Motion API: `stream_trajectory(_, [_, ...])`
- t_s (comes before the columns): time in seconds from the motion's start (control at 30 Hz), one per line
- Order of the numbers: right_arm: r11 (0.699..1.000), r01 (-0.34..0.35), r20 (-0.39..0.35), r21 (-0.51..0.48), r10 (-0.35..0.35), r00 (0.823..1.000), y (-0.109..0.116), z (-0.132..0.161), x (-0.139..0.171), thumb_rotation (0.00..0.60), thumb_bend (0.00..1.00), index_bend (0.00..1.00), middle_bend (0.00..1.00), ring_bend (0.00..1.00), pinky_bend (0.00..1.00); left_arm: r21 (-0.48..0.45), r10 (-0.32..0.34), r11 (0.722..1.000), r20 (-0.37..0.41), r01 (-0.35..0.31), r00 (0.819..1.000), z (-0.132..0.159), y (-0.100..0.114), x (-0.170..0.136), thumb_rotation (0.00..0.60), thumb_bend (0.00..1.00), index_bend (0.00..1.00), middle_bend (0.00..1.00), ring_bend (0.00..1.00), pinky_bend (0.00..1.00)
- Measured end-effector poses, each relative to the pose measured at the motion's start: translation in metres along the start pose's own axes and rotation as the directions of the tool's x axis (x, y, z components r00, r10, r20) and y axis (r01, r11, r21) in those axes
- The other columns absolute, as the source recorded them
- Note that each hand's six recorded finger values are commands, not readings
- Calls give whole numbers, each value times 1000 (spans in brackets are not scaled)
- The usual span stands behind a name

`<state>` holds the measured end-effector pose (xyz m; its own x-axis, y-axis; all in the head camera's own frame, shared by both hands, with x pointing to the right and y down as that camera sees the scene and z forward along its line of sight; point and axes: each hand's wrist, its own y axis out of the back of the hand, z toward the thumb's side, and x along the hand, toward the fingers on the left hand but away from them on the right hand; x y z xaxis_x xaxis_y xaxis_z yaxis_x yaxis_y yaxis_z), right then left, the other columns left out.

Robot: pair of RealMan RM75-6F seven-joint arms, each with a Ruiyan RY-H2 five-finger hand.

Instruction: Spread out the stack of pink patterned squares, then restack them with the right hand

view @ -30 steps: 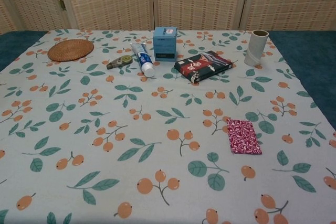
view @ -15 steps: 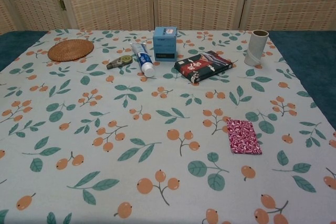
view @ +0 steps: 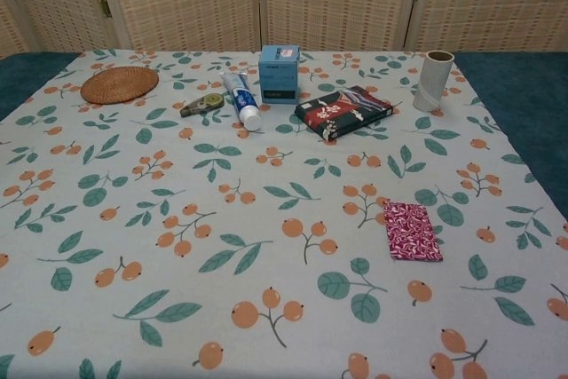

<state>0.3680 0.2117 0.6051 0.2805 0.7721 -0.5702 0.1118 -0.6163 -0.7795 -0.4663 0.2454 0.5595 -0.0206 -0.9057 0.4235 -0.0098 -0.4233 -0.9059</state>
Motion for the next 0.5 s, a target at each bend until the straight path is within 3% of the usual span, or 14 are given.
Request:
stream_trajectory(0.07, [999,-39,-19,-19,38,999,-8,8,-7,556,262,109,33,0,0,-2,1,1000,-3,-1,1000,-1,0,-1,600,281,166,33,65,0])
stream_trajectory(0.17, [992,-110,-53,-62,107,993,-21,24,-17,340,261,184,12,0,0,-3,-2,1000,-9,2,1000,-4,-1,-3,600,281,173,33,78,0])
stream_trajectory(0.27, [978,-177,-102,-106,167,981,-31,42,-28,183,262,244,12,0,0,-5,-8,1000,-14,8,1000,-6,-2,-5,600,281,179,35,92,0])
stream_trajectory(0.37, [968,-222,-146,-117,204,968,-40,58,-39,126,262,265,16,0,0,-7,-11,1000,-18,11,1000,-8,-3,-6,600,281,185,38,104,0])
stream_trajectory(0.5, [962,-256,-175,-98,236,956,-48,71,-49,121,261,266,17,0,0,-12,-13,1000,-21,13,1000,-10,-4,-6,600,282,193,41,114,0])
